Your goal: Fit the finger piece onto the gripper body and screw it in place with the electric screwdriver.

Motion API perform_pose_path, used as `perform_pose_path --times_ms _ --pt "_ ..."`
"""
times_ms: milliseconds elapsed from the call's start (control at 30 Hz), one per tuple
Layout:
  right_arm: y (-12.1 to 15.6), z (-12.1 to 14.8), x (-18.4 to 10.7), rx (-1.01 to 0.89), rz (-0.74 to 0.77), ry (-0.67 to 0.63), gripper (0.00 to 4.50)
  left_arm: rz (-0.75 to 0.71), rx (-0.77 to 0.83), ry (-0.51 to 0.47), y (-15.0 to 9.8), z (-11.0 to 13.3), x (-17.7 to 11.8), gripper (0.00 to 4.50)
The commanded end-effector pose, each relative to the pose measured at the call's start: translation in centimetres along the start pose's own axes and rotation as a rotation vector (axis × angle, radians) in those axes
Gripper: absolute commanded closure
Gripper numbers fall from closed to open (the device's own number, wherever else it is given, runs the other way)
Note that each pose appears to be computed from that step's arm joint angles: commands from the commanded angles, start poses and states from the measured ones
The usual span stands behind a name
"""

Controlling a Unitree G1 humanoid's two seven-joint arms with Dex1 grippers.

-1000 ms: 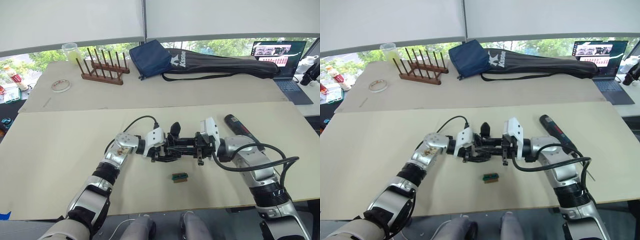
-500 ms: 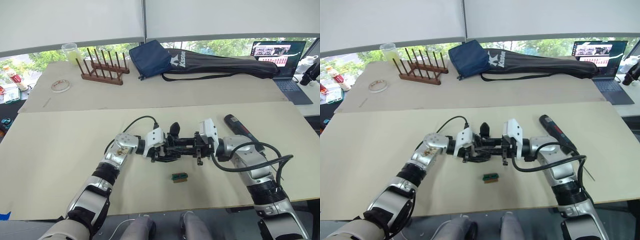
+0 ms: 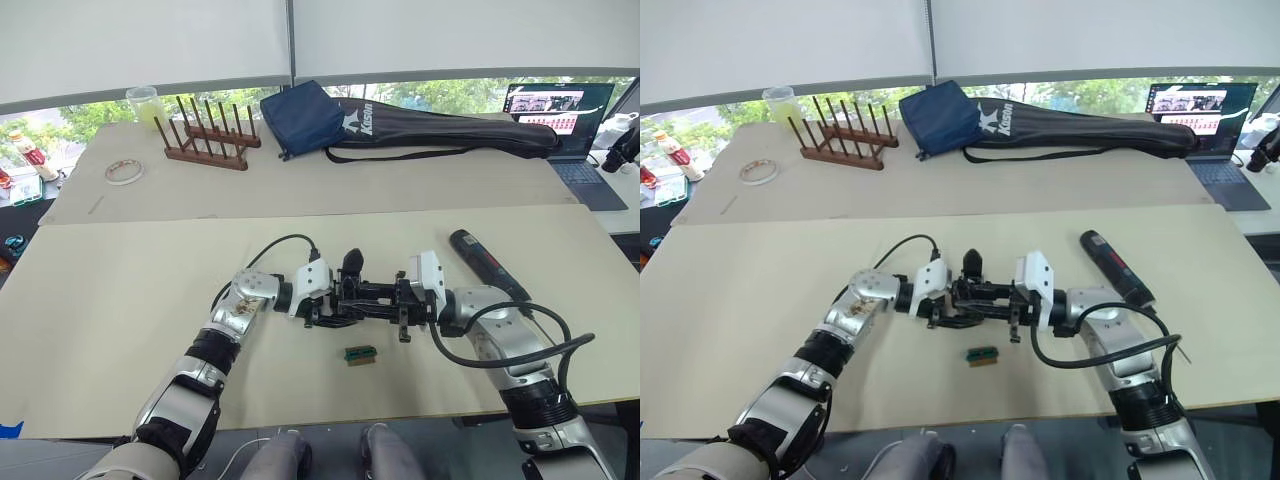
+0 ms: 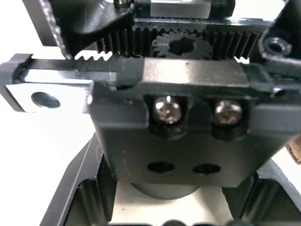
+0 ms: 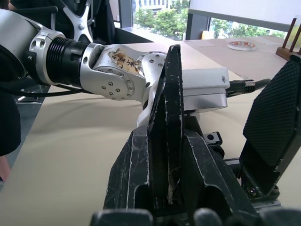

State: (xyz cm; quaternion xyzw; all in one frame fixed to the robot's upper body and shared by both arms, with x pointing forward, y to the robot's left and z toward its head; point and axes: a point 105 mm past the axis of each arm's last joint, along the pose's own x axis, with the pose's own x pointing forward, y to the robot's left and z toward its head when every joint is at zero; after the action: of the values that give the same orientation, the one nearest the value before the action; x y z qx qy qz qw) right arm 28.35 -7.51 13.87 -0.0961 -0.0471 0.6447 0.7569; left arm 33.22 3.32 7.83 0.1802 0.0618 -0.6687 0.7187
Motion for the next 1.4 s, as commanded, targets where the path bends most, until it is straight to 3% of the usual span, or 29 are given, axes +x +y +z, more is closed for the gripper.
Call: perform_pose_path --times_ms 33,400,667,867,967,1167,1400 --pt "0.3 -3.0 1.0 0.125 0.019 0.081 4.11 0.019 0.026 -0.027 0.6 1.2 -0.5 2.13" --pt "1.8 -4.5 -0.6 0.23 0.212 0.169 4.11 0.026 0.024 -0.033 0.6 1.2 -0.4 2.13" --pt "0.2 -5.3 -1.1 0.146 -0.079 0.218 4.11 0.031 0.021 -0.04 0.6 1.3 -0.2 2.13" --pt "0.6 -5.5 -1.3 0.176 -0.099 0.232 4.11 0.033 0.019 -0.041 0.6 1.3 -0.2 2.13" --pt "0.3 -5.5 -1.1 0.188 -0.057 0.231 4.11 0.034 0.019 -0.041 0.6 1.3 -0.2 2.13" --pt "2.2 -5.4 -0.9 0.156 0.186 0.232 4.11 0.036 0.021 -0.04 0.7 1.3 -0.3 2.13" --pt "1.7 -5.6 -0.8 0.203 0.128 0.225 4.11 0.036 0.02 -0.042 0.6 1.3 -0.2 2.13"
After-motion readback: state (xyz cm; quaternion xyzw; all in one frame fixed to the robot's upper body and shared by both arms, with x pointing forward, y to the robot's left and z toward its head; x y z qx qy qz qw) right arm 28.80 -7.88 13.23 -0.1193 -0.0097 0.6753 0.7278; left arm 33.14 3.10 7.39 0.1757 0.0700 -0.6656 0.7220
